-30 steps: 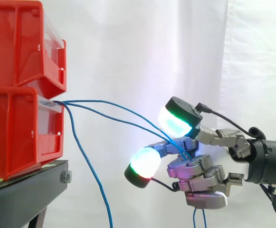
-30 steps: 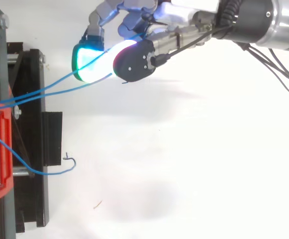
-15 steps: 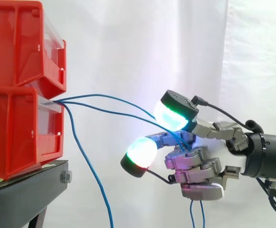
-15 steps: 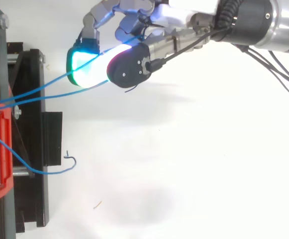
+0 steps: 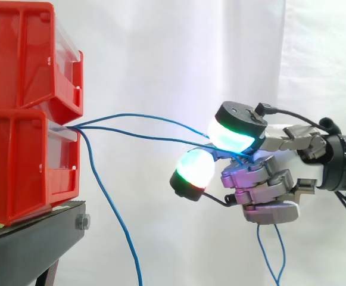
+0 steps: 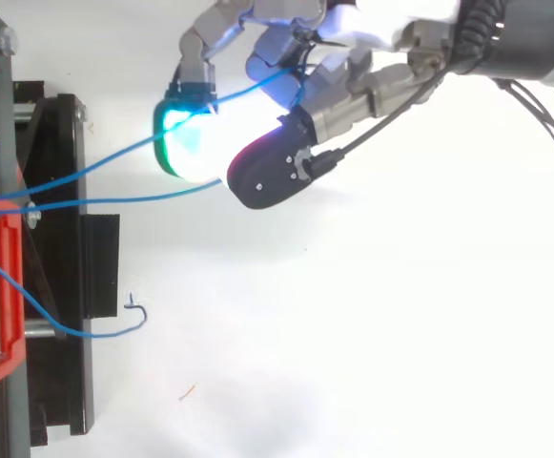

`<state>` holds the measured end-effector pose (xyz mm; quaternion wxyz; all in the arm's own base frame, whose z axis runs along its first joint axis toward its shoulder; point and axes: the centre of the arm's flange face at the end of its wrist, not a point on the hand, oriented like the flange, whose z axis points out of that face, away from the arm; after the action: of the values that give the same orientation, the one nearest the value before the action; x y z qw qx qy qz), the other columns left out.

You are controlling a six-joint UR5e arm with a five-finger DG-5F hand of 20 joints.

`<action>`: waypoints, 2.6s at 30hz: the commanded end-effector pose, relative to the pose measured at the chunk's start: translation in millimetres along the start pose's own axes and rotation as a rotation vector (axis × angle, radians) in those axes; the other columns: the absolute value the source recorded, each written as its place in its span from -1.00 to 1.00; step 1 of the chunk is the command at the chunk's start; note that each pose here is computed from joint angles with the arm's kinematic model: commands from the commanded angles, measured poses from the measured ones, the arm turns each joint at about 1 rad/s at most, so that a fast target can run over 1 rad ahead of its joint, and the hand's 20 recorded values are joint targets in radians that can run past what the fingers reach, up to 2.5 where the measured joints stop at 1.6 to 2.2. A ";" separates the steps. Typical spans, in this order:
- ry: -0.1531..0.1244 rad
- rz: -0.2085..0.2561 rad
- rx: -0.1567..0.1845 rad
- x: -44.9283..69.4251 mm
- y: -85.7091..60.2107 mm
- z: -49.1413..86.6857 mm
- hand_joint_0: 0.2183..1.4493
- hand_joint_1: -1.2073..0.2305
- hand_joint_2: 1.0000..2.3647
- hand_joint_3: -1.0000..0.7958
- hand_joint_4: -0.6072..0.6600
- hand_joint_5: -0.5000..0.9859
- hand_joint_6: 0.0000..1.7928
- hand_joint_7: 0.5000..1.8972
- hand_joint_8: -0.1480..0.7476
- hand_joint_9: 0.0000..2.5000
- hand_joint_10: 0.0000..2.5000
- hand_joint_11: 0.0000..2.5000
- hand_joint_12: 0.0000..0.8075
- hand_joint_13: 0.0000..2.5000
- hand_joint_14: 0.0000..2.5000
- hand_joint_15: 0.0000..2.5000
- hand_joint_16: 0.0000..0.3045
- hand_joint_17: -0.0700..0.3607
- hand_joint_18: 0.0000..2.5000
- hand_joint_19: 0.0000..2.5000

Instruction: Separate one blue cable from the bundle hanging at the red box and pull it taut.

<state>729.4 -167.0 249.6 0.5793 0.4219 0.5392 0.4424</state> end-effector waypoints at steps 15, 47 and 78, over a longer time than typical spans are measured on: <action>0.024 0.001 0.020 13.4 11.8 -1.7 -0.32 -0.28 -0.99 -0.35 0.18 -0.59 -0.04 -0.47 0.14 -0.33 1.00 0.87 0.17 0.07 1.00 0.08 -0.66 -0.13 0.35 0.18; 0.033 0.054 0.028 20.0 12.5 -1.4 -0.37 0.10 -1.00 -0.44 0.17 -0.54 -0.09 -0.40 0.04 -0.18 -0.24 0.30 0.02 -0.30 -0.98 -0.27 -0.65 -0.12 -0.33 -0.11; 0.032 0.054 0.033 19.9 12.0 -1.9 -0.43 0.16 -1.00 -0.44 0.15 -0.47 -0.31 -0.04 0.01 -0.40 -0.98 -0.30 -0.08 -0.72 -0.99 -0.77 -0.65 -0.12 -0.77 -0.57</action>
<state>727.4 -144.7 256.1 0.5514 0.4385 0.5440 0.4557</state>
